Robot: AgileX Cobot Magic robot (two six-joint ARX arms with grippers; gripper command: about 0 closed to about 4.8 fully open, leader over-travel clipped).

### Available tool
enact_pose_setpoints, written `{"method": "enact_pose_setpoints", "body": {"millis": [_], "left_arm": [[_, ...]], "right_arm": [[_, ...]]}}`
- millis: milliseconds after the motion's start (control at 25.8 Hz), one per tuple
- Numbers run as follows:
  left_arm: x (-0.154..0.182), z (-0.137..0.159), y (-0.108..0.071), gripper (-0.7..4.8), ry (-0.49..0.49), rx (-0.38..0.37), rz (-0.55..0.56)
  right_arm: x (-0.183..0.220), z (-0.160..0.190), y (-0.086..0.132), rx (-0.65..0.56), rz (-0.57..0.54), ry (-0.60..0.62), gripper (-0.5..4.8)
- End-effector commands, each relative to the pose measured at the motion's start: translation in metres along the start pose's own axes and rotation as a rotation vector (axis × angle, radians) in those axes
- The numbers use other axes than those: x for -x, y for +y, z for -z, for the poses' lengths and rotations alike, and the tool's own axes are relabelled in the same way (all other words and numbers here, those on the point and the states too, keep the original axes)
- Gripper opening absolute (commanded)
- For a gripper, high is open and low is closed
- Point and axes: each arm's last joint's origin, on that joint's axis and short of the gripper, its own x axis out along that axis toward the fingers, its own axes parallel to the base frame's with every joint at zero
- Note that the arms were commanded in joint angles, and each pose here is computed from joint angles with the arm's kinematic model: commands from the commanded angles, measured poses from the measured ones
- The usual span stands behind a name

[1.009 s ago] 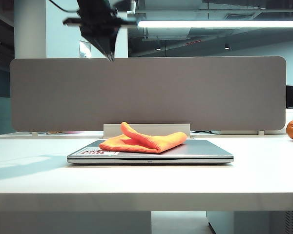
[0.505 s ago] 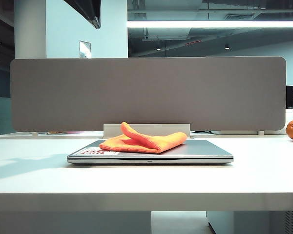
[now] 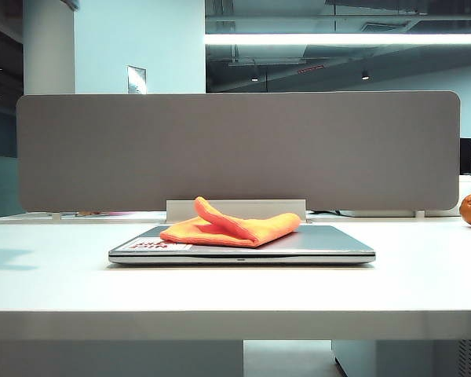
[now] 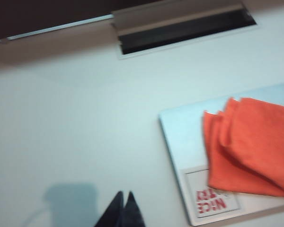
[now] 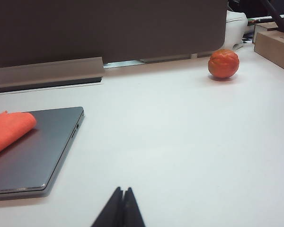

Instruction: Pick up the orange rag and put it over the laptop.

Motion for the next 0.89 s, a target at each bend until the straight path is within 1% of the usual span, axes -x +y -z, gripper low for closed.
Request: {"method": "enact_pose_setpoints", "body": {"millis": [39,155,233,272,311,505,660,699,815,893], "left_arm": [[0.017,0.002,0.016,-0.06,-0.019,0.027,-0.046],[0.033,0.010,0.029,-0.06,-0.043,0.060,-0.095],[0.034,0.019,0.033,-0.06,-0.077,0.070,-0.114],[0.033,0.029,0.032,-0.06,-0.114,0.073,-0.120],[0.032,0.035,0.032,-0.06,-0.130,0.083,-0.120],[0.030,0.069,0.027,-0.06,-0.185,0.088,-0.125],[0.032,0.096,0.023,-0.06,-0.235,0.138,-0.123],[0.034,0.108,0.022,-0.06,-0.252,0.151,-0.123],[0.037,0.134,0.018,-0.06,-0.274,0.152,-0.124],[0.038,0.150,0.016,-0.06,-0.278,0.168,-0.123]], "right_arm": [[0.000,0.000,0.000,-0.001,0.004,-0.009,-0.05],[0.000,0.000,0.000,-0.001,0.003,-0.009,-0.05],[0.000,0.000,0.000,-0.001,0.004,-0.009,-0.05],[0.000,0.000,0.000,-0.001,0.004,-0.009,-0.05],[0.000,0.000,0.000,-0.001,0.004,-0.009,-0.05],[0.000,0.000,0.000,-0.001,0.004,-0.009,-0.05],[0.000,0.000,0.000,-0.001,0.004,-0.009,-0.05],[0.000,0.000,0.000,-0.001,0.004,-0.009,-0.05],[0.000,0.000,0.000,-0.001,0.004,-0.009,-0.05],[0.000,0.000,0.000,-0.001,0.004,-0.009,-0.05]]}}
